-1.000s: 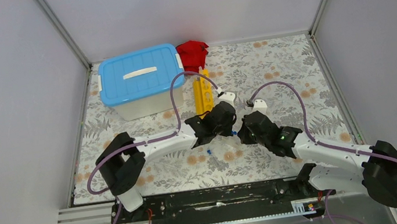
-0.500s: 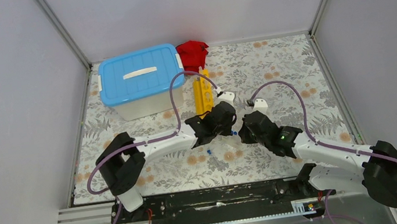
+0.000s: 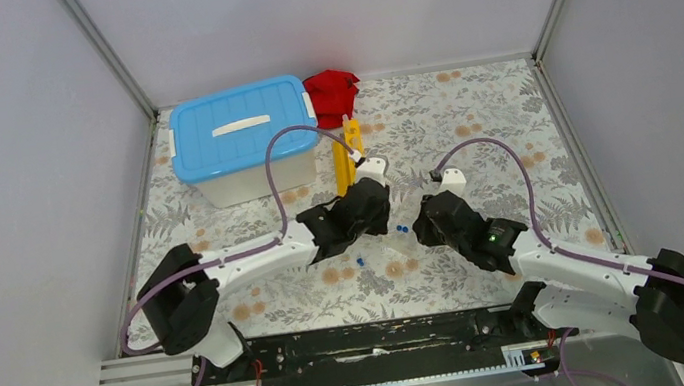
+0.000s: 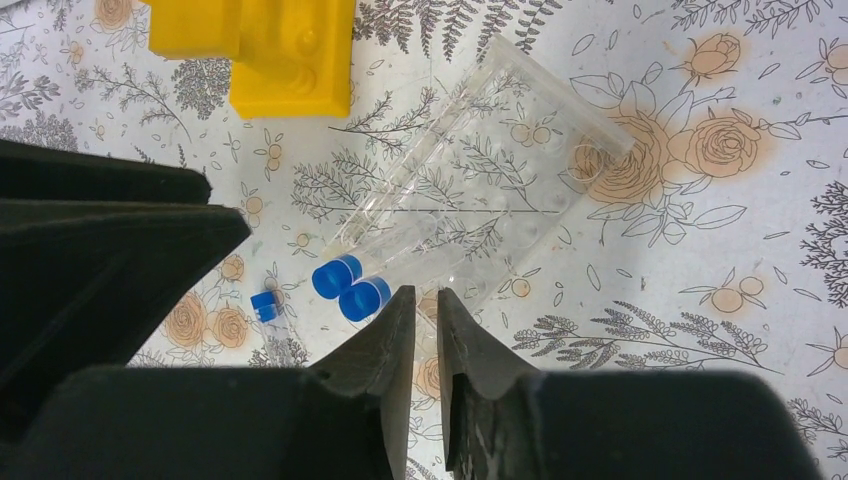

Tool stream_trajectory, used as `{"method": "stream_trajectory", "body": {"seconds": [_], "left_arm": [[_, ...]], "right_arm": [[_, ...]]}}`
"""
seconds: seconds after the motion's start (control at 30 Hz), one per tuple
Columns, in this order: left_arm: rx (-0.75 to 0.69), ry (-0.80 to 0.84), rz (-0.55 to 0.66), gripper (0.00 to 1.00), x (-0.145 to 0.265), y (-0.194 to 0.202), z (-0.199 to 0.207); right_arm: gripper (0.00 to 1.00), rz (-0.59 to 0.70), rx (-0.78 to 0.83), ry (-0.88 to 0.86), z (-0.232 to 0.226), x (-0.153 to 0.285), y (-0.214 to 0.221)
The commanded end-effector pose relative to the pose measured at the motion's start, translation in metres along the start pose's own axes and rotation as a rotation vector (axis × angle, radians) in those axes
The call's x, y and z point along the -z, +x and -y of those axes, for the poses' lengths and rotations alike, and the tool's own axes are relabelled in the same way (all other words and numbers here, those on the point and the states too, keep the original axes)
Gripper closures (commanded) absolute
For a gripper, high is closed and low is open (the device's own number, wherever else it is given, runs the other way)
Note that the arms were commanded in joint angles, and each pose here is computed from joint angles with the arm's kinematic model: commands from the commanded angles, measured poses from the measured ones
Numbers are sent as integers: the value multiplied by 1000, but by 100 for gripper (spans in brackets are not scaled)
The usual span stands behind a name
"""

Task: Organize the chemistry lab equipment
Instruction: Adjust the test tube in the slot of the test tube rack.

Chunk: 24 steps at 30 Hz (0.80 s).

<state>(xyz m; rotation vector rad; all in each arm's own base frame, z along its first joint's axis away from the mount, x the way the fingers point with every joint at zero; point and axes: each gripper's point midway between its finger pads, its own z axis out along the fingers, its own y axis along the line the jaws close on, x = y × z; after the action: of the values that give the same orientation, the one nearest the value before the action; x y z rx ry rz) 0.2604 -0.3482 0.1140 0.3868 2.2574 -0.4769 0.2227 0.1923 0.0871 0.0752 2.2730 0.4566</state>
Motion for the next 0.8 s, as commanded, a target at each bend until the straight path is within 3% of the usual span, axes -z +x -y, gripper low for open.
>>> {"method": "stream_trajectory", "body": {"seconds": [0.0, 0.3, 0.77], "left_arm": [[43, -6, 40, 67, 13, -4, -8], [6, 61, -41, 83, 15, 34, 7], [-13, 139, -71, 86, 7, 50, 37]], "right_arm": [[79, 55, 3, -9, -7, 6, -16], [79, 49, -2, -12, -7, 4, -13], [79, 45, -2, -17, -7, 3, -11]]}}
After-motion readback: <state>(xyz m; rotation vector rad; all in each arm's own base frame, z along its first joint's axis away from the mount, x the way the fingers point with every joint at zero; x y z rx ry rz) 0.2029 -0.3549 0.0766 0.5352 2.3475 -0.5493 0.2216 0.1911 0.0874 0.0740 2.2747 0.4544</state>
